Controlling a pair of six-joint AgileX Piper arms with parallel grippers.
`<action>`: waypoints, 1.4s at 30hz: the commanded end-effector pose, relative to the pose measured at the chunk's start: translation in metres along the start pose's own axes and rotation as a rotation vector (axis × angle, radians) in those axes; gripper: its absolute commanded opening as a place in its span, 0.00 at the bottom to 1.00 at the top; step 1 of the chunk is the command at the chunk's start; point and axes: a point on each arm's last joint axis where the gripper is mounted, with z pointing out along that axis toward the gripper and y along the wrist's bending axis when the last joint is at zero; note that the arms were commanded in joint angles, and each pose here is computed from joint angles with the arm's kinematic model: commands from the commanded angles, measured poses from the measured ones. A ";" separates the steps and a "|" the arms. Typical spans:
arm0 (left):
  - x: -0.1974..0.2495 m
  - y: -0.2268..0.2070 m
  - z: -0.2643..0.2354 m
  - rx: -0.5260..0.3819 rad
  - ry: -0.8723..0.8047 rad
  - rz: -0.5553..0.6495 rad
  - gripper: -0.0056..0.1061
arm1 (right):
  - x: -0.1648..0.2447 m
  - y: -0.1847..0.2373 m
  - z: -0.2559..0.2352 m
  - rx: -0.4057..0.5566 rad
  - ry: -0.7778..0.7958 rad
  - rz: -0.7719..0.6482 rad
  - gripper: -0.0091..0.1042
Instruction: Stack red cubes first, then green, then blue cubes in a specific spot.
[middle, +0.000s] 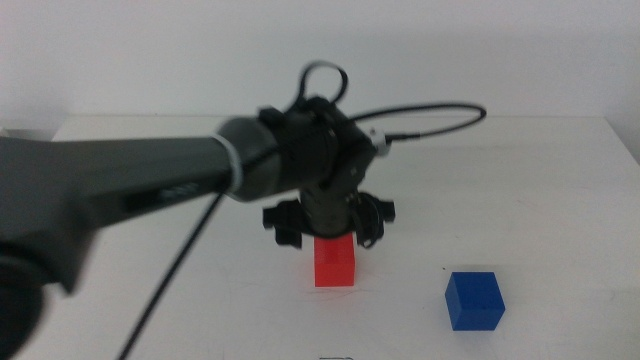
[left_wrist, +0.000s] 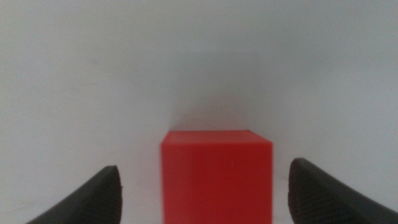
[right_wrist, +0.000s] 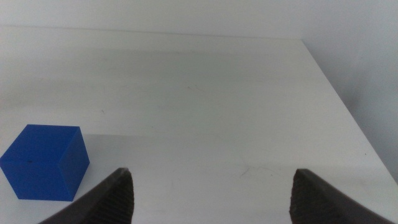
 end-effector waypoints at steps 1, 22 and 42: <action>-0.014 0.005 -0.057 0.065 -0.118 -0.003 0.87 | -0.013 -0.001 -0.004 0.007 -0.114 -0.014 0.65; -0.064 0.161 -0.174 -0.004 -0.231 0.033 0.87 | -0.013 -0.001 -0.004 0.007 -0.114 -0.014 0.65; -0.164 0.274 -0.083 -0.003 -0.017 0.012 0.87 | -0.013 -0.001 -0.004 0.007 -0.114 -0.014 0.65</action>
